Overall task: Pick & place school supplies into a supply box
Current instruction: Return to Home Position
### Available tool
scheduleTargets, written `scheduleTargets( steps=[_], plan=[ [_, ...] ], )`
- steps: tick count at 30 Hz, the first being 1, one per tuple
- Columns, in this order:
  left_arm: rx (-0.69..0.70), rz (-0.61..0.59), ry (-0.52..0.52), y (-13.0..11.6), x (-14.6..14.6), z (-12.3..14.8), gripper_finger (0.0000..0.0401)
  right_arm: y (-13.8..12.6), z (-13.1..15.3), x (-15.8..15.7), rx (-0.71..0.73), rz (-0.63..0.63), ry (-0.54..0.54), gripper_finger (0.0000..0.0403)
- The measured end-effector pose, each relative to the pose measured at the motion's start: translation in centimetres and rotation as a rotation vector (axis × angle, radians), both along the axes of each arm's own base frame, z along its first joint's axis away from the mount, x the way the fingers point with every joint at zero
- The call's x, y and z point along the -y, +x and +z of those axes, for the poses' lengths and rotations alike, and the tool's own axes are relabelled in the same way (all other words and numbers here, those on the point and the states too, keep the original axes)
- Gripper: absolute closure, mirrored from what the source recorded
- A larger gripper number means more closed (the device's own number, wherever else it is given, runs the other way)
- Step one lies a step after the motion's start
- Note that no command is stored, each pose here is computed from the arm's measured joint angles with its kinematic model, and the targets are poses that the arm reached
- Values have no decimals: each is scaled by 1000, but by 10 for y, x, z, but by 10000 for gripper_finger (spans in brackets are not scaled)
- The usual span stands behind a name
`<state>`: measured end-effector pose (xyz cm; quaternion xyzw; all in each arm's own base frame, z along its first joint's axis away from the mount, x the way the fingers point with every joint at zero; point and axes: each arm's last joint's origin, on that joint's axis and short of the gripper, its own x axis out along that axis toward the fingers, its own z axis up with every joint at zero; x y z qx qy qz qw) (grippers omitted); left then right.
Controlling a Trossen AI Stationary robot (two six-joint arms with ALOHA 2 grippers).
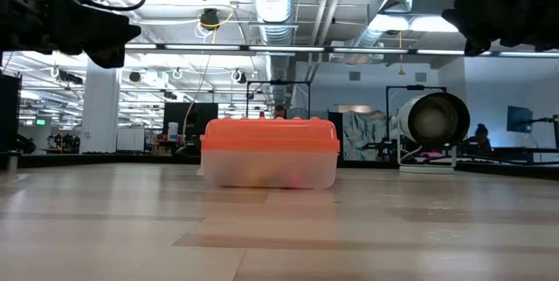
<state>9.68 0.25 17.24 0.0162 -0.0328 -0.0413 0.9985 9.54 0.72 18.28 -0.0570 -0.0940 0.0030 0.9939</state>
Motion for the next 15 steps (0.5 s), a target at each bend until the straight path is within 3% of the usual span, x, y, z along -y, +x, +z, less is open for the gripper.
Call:
scheduleTargets(
  steps=[6,10,15],
  plan=[
    [0,6,0,0,0,0,292,0,-2,0,-23,-1,57,269],
    [-9,7,1,1,0,-1,292,1,-9,1,-94,-30,14,269],
    [-13,19,0,1,-1,-1,292,2,-14,3,-142,-98,45,269]
  ],
)
